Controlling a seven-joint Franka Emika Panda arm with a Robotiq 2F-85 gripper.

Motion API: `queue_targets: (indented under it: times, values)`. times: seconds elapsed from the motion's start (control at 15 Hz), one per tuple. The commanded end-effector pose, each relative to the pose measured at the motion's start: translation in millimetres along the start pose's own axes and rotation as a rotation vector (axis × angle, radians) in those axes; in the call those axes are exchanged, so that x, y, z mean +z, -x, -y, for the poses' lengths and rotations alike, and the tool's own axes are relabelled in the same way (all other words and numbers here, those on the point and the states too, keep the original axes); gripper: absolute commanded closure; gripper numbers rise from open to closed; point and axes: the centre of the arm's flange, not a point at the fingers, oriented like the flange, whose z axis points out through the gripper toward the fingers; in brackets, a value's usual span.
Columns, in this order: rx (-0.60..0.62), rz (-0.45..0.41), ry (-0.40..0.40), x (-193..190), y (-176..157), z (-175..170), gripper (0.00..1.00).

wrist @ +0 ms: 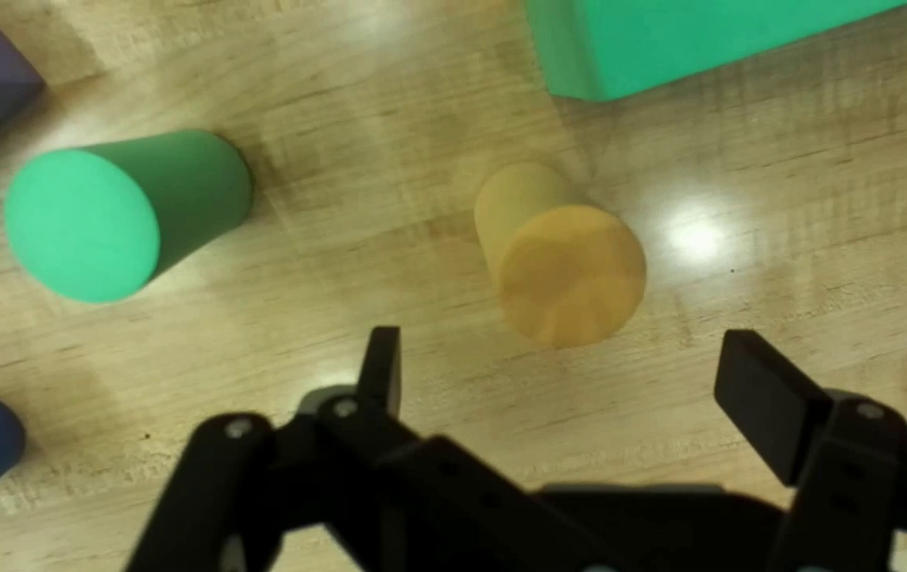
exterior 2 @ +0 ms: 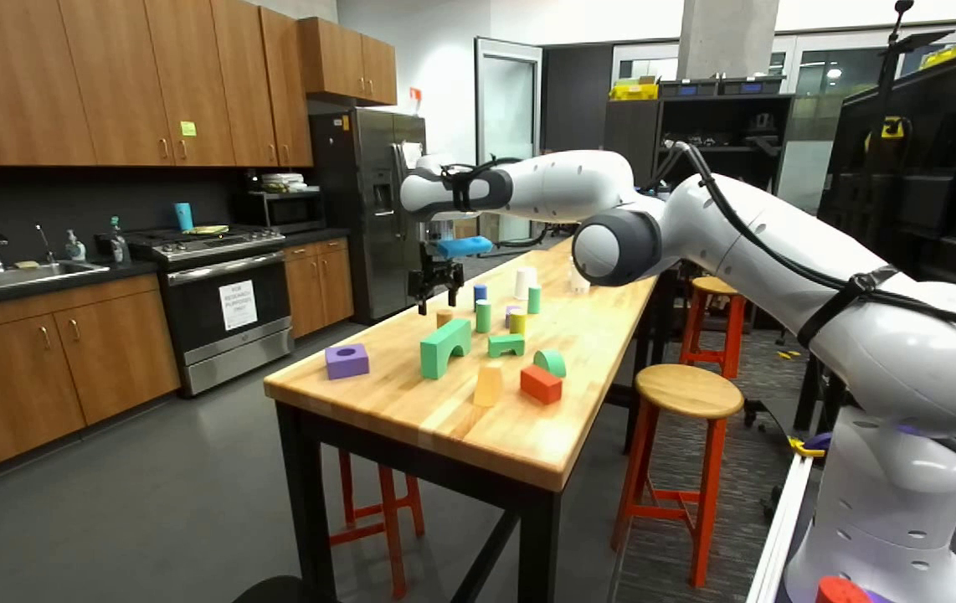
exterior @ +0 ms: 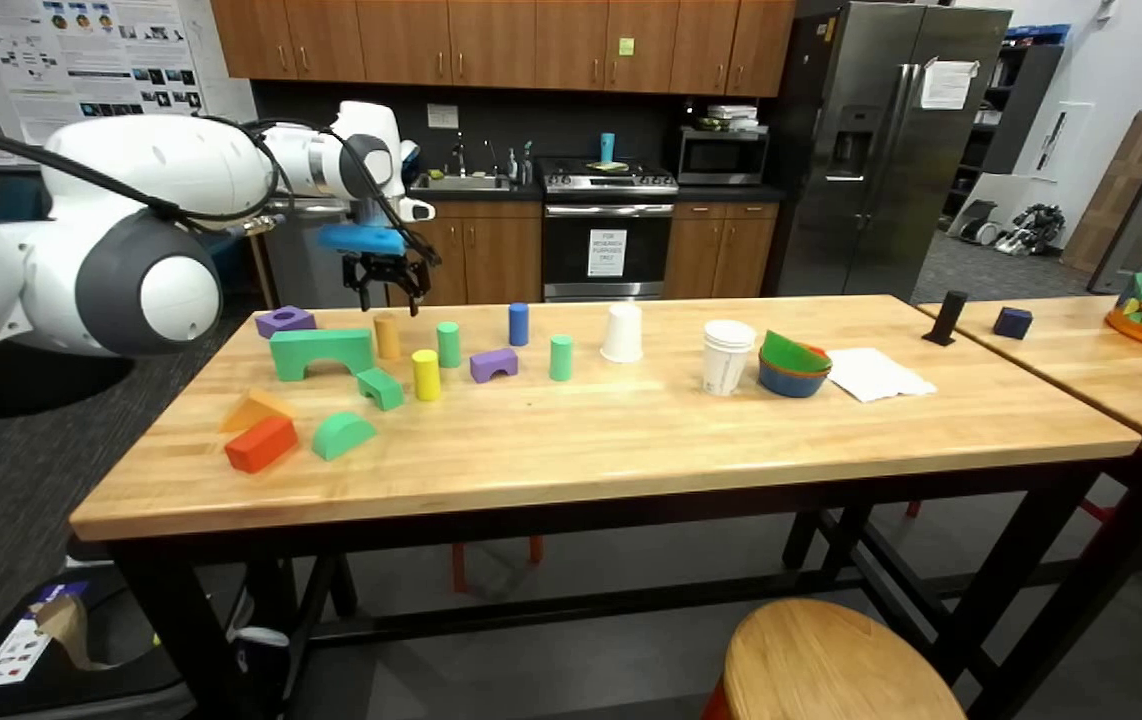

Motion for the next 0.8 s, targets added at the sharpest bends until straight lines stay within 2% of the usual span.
queue_targets:
  times: [0.0, 0.73]
  values:
    - [0.003, -0.003, -0.009, -5.4, -24.4, -10.4, 0.00]
    - [0.001, 0.004, -0.014, -4.5, -17.5, -8.1, 0.00]
